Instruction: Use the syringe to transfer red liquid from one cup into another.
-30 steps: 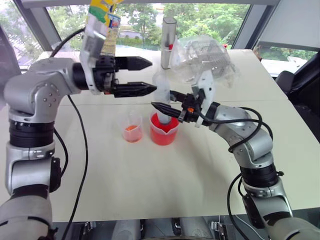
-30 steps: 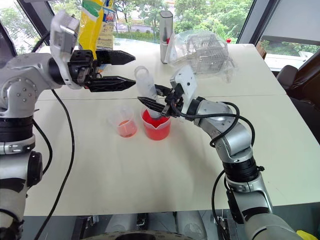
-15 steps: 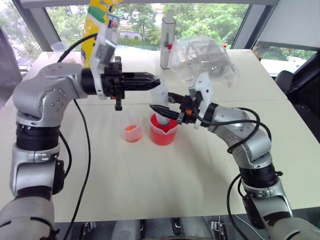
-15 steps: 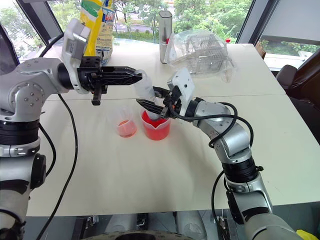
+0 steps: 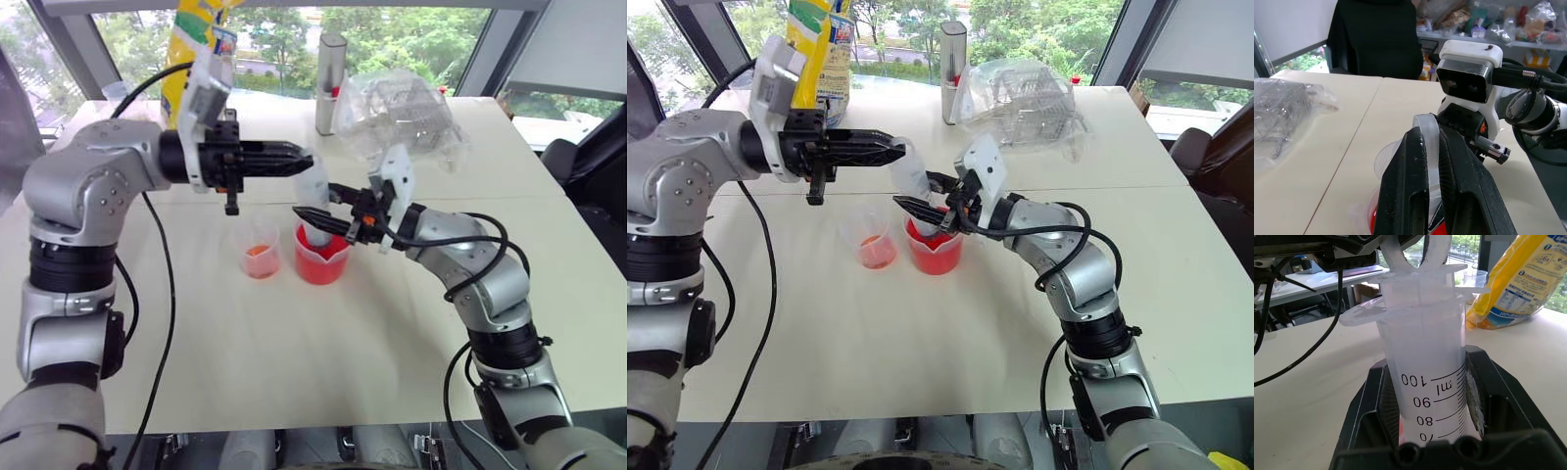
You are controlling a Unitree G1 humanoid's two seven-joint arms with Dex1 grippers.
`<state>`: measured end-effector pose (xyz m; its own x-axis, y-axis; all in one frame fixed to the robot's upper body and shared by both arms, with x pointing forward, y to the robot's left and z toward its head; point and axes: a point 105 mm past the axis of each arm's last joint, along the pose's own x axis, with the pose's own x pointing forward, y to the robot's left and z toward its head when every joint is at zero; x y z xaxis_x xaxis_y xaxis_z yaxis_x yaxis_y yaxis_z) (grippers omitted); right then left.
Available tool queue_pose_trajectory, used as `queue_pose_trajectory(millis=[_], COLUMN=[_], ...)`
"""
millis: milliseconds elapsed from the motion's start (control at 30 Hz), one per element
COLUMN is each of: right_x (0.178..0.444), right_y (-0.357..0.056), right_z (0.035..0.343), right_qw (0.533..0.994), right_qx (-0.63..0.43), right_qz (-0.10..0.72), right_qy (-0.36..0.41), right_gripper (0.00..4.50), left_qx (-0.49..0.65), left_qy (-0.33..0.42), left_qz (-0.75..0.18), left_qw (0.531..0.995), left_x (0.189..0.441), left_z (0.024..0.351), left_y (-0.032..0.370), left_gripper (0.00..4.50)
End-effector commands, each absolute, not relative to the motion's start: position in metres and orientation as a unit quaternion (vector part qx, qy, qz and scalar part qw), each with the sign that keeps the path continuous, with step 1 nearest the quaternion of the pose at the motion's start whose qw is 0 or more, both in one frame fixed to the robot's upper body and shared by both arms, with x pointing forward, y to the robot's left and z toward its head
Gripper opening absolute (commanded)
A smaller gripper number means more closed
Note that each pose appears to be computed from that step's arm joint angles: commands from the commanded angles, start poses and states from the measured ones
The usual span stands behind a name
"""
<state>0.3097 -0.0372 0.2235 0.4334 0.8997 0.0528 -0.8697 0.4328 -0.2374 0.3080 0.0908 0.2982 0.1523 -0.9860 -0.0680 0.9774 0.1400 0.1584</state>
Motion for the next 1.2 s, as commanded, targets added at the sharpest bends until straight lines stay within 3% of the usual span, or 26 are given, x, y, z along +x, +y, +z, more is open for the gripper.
queue_pose_trajectory(millis=[33, 1200], right_x=[0.302, 0.305], right_y=[-0.03, -0.03], right_z=[0.218, 0.202], right_qw=[0.83, 0.829], right_qx=[-0.073, -0.069], right_qz=[0.547, 0.552], right_qy=[-0.076, -0.055], right_gripper=[1.46, 1.46], left_qx=[0.105, 0.107], left_qy=[-0.081, -0.121], left_qz=[-0.636, -0.616], left_qw=[0.76, 0.771], left_x=[0.306, 0.312], left_z=[0.327, 0.349], left_y=[0.094, 0.099], left_gripper=[0.05, 0.05])
